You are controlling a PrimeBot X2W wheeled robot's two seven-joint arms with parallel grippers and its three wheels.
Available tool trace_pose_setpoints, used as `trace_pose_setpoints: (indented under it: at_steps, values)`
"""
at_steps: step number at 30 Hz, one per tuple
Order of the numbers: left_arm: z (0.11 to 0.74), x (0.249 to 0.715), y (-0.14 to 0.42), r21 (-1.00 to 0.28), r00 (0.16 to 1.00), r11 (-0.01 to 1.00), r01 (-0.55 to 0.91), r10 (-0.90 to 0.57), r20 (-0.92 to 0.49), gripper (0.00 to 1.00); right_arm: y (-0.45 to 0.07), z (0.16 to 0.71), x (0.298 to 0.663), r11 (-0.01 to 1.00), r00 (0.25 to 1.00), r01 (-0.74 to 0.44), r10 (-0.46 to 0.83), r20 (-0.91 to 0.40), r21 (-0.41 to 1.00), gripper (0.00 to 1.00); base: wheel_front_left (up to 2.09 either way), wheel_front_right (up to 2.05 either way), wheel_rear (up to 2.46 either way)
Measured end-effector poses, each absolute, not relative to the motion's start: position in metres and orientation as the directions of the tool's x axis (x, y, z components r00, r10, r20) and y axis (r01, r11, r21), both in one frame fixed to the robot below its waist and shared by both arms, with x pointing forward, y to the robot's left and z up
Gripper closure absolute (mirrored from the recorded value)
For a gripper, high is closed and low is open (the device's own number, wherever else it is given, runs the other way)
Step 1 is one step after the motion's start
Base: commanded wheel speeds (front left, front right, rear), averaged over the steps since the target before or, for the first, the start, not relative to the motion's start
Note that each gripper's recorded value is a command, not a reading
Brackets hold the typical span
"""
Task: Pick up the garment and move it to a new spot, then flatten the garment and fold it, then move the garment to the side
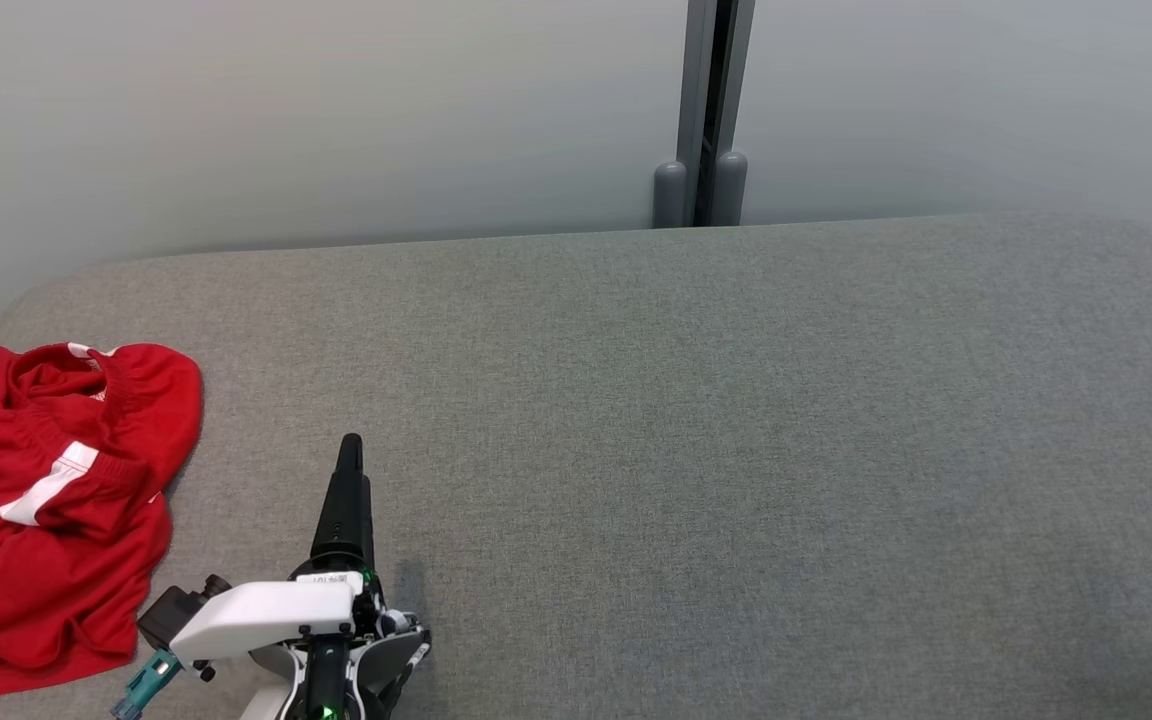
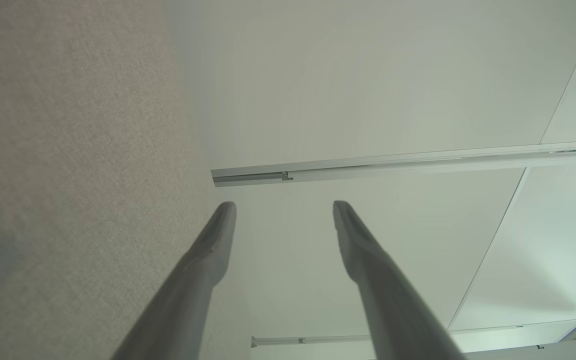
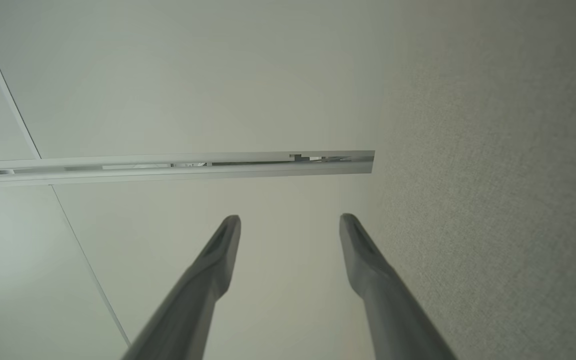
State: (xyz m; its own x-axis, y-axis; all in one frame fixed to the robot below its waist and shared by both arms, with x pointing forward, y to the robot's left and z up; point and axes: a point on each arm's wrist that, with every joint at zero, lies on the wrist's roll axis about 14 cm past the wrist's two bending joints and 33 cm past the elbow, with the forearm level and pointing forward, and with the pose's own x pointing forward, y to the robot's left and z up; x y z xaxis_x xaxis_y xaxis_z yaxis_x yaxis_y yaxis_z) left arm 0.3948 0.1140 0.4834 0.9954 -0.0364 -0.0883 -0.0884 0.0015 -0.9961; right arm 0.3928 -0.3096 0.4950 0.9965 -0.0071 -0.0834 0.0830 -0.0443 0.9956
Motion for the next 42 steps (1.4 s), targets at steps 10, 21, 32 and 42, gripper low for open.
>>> trace_pose_setpoints:
  at_steps: [10, 21, 32, 42]
  values:
    - [0.498, 0.402, 0.122, -0.996, 0.999, 0.078, -0.033, -0.031, -0.035, 0.0, -0.302, 0.497, 0.399, 0.1, 0.993, 0.115, -0.037, -0.111, 0.988, 0.0, 0.0, 0.0, 0.0]
    - [0.529, 0.409, 0.131, -0.952, 0.995, 0.292, 0.095, -0.027, 0.091, 0.0, -0.292, 0.515, 0.408, 0.397, 0.993, 0.116, -0.055, -0.102, 0.91, 0.0, 0.0, 0.0, 0.0]
    - [0.551, 0.411, 0.132, -0.834, 0.981, 0.519, 0.188, -0.059, 0.184, 0.0, -0.278, 0.528, 0.415, 0.671, 0.994, 0.103, -0.049, -0.094, 0.735, 0.0, 0.0, 0.0, 0.0]
    - [0.563, 0.411, 0.133, -0.69, 0.971, 0.69, 0.221, -0.087, 0.224, 0.0, -0.263, 0.535, 0.417, 0.821, 0.997, 0.076, -0.049, -0.063, 0.566, 0.0, 0.0, 0.0, 0.0]
